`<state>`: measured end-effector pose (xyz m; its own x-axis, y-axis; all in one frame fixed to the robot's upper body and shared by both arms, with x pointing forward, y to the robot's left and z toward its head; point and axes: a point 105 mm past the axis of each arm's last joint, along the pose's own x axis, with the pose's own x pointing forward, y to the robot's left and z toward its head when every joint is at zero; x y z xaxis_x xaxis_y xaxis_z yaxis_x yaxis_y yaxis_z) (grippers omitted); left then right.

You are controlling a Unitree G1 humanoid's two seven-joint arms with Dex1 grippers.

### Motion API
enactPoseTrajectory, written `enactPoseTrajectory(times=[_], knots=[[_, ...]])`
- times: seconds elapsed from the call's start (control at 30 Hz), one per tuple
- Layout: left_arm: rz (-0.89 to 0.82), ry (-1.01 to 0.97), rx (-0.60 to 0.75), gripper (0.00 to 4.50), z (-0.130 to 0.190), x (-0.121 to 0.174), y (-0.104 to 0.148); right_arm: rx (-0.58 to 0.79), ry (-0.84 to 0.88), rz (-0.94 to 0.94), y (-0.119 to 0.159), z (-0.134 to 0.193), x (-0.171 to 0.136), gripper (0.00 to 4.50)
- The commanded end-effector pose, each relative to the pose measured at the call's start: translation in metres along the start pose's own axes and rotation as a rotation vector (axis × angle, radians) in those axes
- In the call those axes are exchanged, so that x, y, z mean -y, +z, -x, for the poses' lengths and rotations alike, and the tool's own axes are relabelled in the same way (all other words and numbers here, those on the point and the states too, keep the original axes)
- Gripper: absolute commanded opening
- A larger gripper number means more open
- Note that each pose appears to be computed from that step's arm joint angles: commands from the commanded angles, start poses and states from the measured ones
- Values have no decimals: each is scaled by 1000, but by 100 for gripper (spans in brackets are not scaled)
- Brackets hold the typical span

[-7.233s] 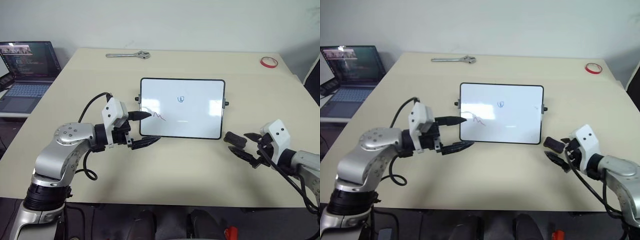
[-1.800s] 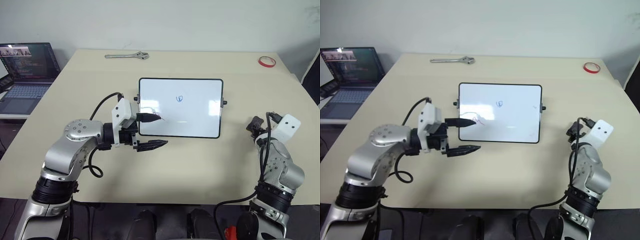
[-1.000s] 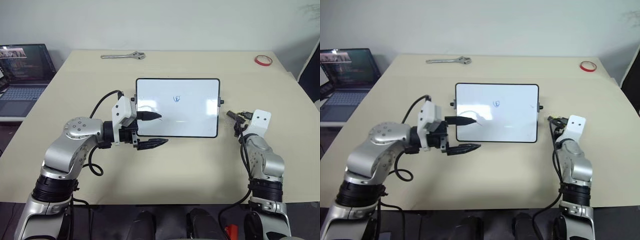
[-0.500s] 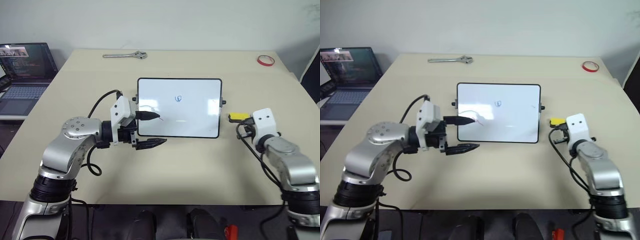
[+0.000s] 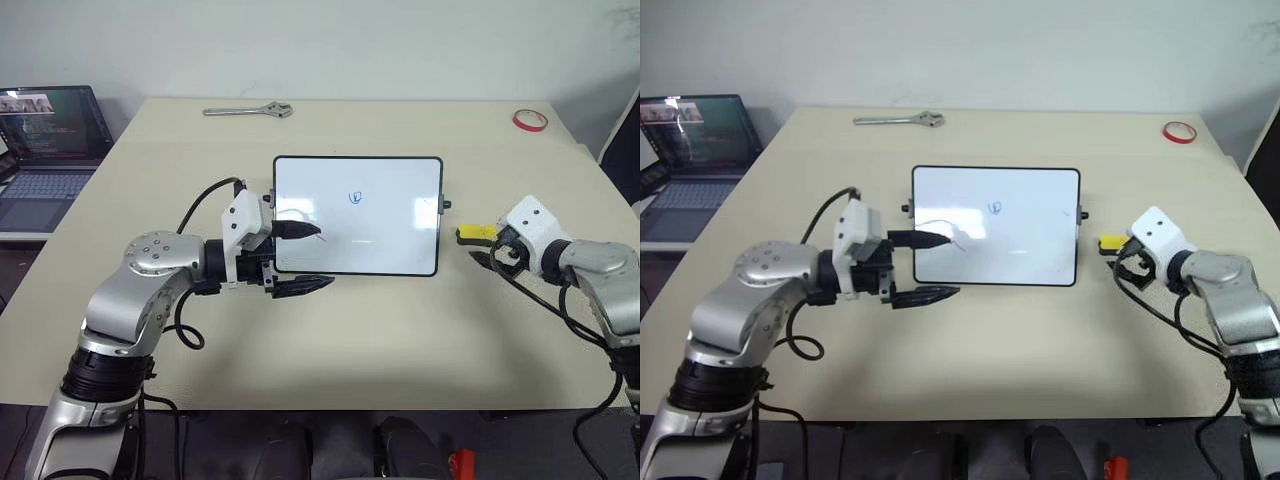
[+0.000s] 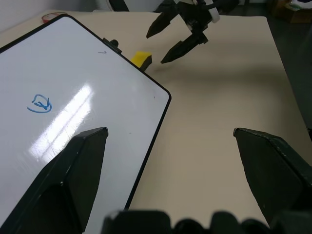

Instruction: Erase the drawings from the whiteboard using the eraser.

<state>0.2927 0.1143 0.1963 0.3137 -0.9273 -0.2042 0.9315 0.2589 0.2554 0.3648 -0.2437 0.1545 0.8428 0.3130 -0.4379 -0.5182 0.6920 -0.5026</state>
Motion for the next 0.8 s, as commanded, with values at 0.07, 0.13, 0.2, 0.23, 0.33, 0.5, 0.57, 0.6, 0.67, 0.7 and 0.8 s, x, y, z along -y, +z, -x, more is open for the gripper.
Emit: enactPoseTrajectory(times=[0.07, 0.13, 0.2, 0.23, 0.33, 0.5, 0.57, 0.6, 0.67, 0.7, 0.8], knots=[[-40, -3, 17, 450, 2, 1, 9, 31, -13, 57, 12, -9, 25, 445], [-40, -1, 16, 450, 3, 1, 9, 31, 27, 51, 11, -17, 28, 445], [-41, 1, 14, 450, 3, 2, 9, 47, 72, 46, 13, -25, 31, 445], [-41, 2, 13, 450, 4, 1, 10, 51, 81, 58, 14, -29, 33, 445], [-44, 3, 11, 450, 4, 2, 10, 19, 146, 58, 11, -36, 36, 445], [-48, 12, 5, 450, 6, 2, 11, -85, 274, 54, 4, -37, 35, 445], [-46, 17, 3, 450, 7, 3, 10, -116, 306, 64, 2, -37, 33, 445], [-46, 19, 1, 450, 8, 3, 9, -129, 323, 71, 0, -37, 32, 445], [-43, 23, -1, 450, 10, 4, 7, -153, 333, 91, -2, -38, 30, 445], [-42, 25, -2, 450, 11, 4, 6, -161, 333, 97, -4, -39, 30, 445], [-40, 26, -2, 450, 12, 4, 3, -170, 314, 111, -7, -45, 27, 445]])
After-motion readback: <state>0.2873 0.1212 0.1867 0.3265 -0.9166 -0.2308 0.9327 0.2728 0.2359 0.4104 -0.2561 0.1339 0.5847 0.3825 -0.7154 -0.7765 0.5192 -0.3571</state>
